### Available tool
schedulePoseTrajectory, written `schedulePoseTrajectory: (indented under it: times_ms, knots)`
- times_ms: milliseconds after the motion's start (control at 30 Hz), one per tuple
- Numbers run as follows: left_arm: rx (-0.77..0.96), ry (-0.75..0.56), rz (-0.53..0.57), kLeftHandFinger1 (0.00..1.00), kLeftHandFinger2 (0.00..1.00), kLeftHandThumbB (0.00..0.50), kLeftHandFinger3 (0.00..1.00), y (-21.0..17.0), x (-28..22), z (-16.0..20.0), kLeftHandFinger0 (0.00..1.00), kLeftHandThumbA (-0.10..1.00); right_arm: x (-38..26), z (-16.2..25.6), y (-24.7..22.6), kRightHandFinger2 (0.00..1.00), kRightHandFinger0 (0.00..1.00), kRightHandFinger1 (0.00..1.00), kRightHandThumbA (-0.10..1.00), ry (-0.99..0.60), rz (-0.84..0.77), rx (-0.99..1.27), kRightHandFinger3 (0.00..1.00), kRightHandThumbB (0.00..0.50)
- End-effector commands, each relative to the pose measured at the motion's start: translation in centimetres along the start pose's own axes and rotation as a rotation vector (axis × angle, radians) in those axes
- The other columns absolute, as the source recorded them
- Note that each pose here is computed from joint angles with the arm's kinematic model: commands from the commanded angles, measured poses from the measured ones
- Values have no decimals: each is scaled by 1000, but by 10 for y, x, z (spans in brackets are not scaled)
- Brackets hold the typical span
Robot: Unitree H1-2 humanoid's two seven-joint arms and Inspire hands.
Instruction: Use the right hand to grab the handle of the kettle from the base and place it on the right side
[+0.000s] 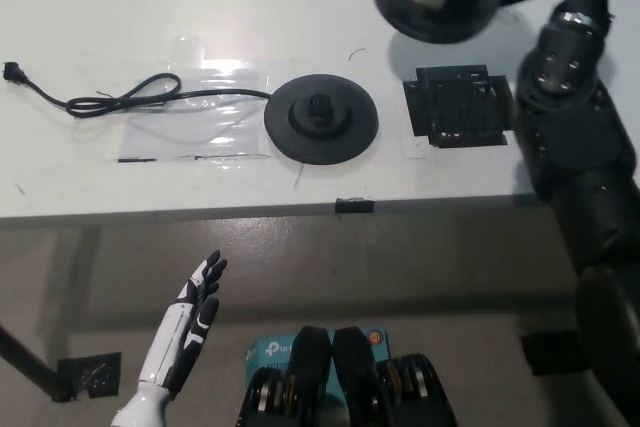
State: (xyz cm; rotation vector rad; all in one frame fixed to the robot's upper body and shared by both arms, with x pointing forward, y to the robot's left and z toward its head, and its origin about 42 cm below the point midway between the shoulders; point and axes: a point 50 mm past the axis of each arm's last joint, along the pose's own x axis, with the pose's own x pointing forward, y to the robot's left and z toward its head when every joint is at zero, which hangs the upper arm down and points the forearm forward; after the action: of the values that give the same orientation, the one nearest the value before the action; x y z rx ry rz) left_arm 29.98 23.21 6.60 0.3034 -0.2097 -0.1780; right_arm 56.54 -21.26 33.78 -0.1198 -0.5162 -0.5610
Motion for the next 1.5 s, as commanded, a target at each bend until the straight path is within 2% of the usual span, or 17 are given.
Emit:
schedulePoseTrajectory:
  times_ms: [0, 133, 300, 467, 567, 700, 767, 800, 833, 867, 900, 933, 967, 1033, 1233, 1300, 1467]
  knots:
    - [22, -67, 11, 1000, 1000, 500, 1000, 7, 5, 9, 1000, 1000, 28, 28, -15, 454, 0, 17, -100, -161, -53, 53, 570, 61]
    - [20, -63, 13, 1000, 1000, 500, 1000, 6, 2, 9, 1000, 1000, 21, 9, -23, 512, 0, 61, -100, -122, -61, 14, 601, 58]
    - [20, -61, 18, 1000, 1000, 500, 1000, 8, 3, 8, 1000, 1000, 16, -8, -29, 521, 0, 82, -96, -71, -51, -10, 605, 94]
    - [12, -66, 20, 1000, 1000, 500, 1000, 8, 6, 9, 1000, 1000, 9, -16, -23, 517, 0, 85, -100, -29, -36, -18, 615, 57]
    - [9, -64, 21, 1000, 1000, 500, 1000, 7, 4, 9, 1000, 1000, -3, -22, -16, 519, 0, 88, -100, -20, -24, -24, 615, 76]
    - [17, -59, 24, 1000, 1000, 500, 1000, 6, 3, 8, 1000, 1000, -16, -28, -5, 463, 0, 60, -100, 4, 1, -33, 566, 87]
    - [11, -57, 26, 1000, 1000, 500, 1000, 7, 3, 7, 1000, 1000, -23, -30, 0, 478, 3, 104, -97, 4, 0, -55, 576, 113]
    - [8, -59, 27, 1000, 1000, 500, 1000, 7, 3, 8, 1000, 1000, -27, -32, 2, 663, 86, 238, -53, 8, 2, -58, 749, 166]
    - [7, -61, 27, 1000, 1000, 500, 1000, 8, 3, 8, 1000, 1000, -29, -34, 3, 666, 118, 274, -3, 13, 6, -56, 734, 172]
    - [4, -60, 29, 1000, 1000, 500, 1000, 8, 3, 8, 1000, 1000, -30, -36, 4, 890, 375, 559, 143, 21, 33, -59, 949, 223]
    - [5, -58, 30, 1000, 1000, 500, 1000, 8, 3, 7, 1000, 1000, -31, -39, 4, 1000, 591, 766, 261, 39, 77, -41, 1000, 265]
    - [4, -57, 31, 1000, 1000, 500, 1000, 8, 3, 7, 1000, 1000, -32, -42, 2, 1000, 863, 1000, 324, 57, 124, -25, 1000, 303]
    - [7, -58, 30, 1000, 1000, 500, 1000, 9, 3, 7, 1000, 1000, -32, -45, 1, 1000, 990, 1000, 378, 62, 153, -28, 1000, 313]
    - [0, -58, 31, 1000, 1000, 500, 1000, 10, 3, 7, 1000, 1000, -33, -51, -5, 1000, 1000, 1000, 499, 44, 194, -76, 1000, 370]
    - [-8, -56, 40, 1000, 1000, 500, 1000, 12, 2, 7, 1000, 1000, -31, -59, -20, 1000, 1000, 1000, 555, 29, 226, -113, 1000, 493]
    - [-5, -57, 43, 1000, 1000, 500, 1000, 13, 2, 7, 1000, 1000, -30, -61, -28, 1000, 1000, 1000, 535, 19, 237, -117, 1000, 496]
    - [5, -60, 45, 1000, 1000, 500, 1000, 15, 4, 7, 1000, 1000, -30, -68, -49, 1000, 1000, 1000, 635, 8, 272, -107, 1000, 500]
